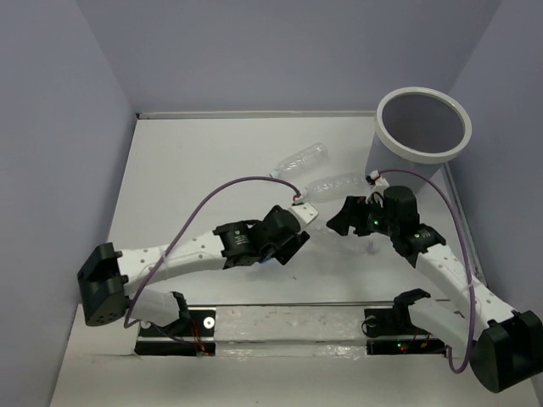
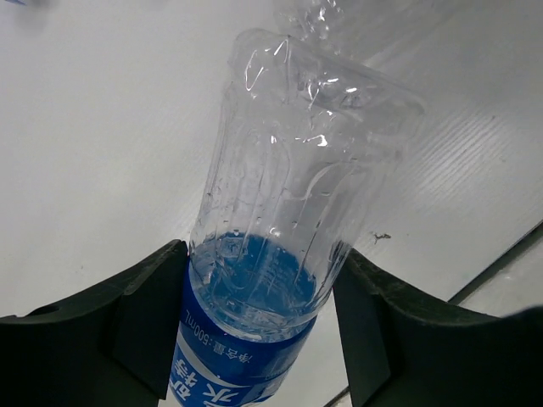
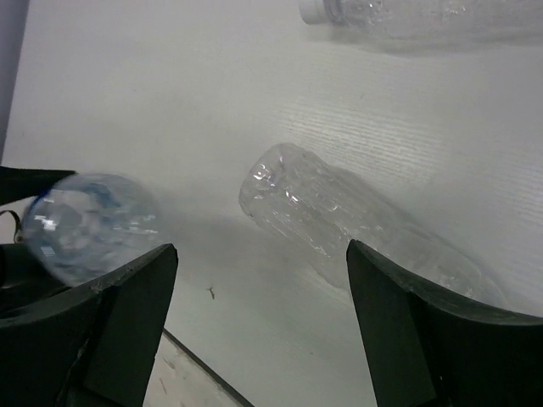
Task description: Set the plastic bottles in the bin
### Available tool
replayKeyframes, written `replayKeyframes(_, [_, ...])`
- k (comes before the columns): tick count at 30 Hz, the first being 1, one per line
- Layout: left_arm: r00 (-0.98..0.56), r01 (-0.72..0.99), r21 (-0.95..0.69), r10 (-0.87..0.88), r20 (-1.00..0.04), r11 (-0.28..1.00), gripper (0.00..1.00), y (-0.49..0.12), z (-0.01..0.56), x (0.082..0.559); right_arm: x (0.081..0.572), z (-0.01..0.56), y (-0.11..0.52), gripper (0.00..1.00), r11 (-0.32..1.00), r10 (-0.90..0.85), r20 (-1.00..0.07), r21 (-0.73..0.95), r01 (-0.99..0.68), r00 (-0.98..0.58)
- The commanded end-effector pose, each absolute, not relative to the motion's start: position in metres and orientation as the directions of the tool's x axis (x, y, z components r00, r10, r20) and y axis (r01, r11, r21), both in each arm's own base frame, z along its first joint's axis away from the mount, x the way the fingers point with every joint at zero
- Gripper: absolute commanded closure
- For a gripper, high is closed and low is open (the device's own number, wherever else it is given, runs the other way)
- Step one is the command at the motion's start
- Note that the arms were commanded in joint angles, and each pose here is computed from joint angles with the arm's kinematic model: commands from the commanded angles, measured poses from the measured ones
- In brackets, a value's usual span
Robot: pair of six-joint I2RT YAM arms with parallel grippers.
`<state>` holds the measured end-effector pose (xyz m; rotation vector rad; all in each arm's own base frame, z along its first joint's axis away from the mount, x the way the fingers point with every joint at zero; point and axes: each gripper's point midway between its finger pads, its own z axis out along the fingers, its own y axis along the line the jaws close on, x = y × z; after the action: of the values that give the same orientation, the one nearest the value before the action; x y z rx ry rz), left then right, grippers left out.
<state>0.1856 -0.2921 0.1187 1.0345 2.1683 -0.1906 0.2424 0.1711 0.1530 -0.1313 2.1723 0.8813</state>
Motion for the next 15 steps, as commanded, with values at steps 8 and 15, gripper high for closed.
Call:
replayKeyframes(8, [-0.340, 0.579, -0.090, 0.139, -0.930, 0.810, 0.52, -0.253, 0.249, 0.187, 0.259, 0.139, 0.155, 0.06, 0.955, -0.037, -0.764, 0.163, -0.248, -0.645])
replayKeyframes(15, [-0.253, 0.446, -0.197, -0.089, -0.964, 0.873, 0.53, -0.208, 0.301, 0.196, 0.260, 0.138, 0.170, 0.00, 0.917, -0.286, -0.623, 0.043, -0.397, -0.728])
